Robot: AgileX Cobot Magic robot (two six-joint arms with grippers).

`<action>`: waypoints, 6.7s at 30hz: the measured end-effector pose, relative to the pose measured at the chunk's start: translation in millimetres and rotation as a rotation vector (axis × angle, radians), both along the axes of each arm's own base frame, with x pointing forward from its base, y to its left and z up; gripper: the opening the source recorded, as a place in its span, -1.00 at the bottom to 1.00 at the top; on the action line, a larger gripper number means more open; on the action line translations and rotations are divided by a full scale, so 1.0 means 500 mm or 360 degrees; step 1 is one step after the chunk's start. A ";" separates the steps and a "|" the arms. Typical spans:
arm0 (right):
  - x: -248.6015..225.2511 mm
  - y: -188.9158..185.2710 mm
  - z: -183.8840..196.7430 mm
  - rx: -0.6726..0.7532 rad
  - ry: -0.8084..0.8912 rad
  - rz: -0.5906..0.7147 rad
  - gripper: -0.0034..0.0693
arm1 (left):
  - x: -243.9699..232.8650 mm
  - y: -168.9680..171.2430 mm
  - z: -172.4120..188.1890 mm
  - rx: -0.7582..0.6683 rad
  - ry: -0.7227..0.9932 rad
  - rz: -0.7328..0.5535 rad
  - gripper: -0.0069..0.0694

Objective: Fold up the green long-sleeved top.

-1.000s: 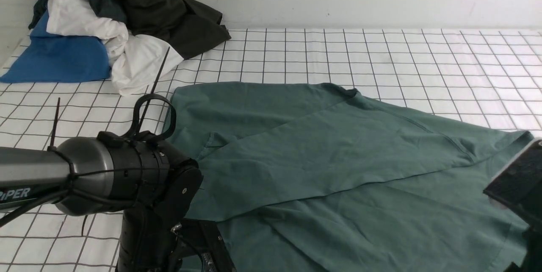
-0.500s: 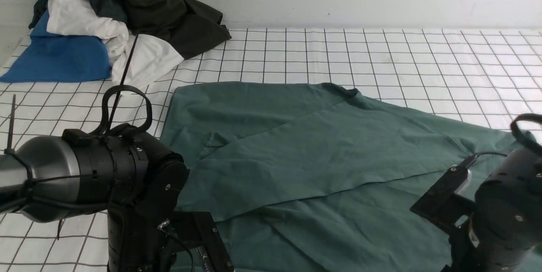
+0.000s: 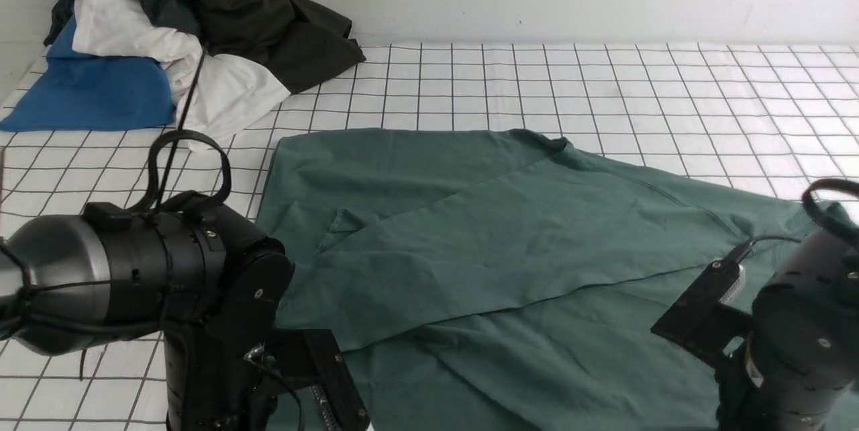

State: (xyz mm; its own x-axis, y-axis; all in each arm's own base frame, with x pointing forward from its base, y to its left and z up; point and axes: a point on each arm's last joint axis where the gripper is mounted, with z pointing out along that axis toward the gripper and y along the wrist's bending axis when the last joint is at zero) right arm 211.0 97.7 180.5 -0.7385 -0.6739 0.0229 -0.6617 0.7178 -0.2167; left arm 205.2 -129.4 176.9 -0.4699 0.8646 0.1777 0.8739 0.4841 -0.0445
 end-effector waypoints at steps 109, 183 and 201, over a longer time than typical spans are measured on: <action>0.351 -0.394 0.142 0.0523 -0.0818 -0.1276 -0.84 | 0.489 -0.040 0.218 -0.0733 -0.0636 0.0615 -0.84; -0.181 -0.103 0.442 0.1488 -0.1541 -0.0272 -0.94 | -0.254 0.186 0.298 -0.1031 -0.1211 0.0891 -0.84; -0.282 -0.106 0.419 0.1815 -0.2003 0.0057 -0.94 | -0.367 0.263 0.214 -0.1238 -0.1681 0.1114 -0.84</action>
State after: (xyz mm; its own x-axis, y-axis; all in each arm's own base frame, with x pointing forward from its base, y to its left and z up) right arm 70.1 45.0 390.1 0.0944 0.0520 -0.9942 -0.5137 0.8580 -0.0039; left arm 21.7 2.2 283.7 -0.4342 0.1301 -0.8914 0.2716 0.9624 0.0082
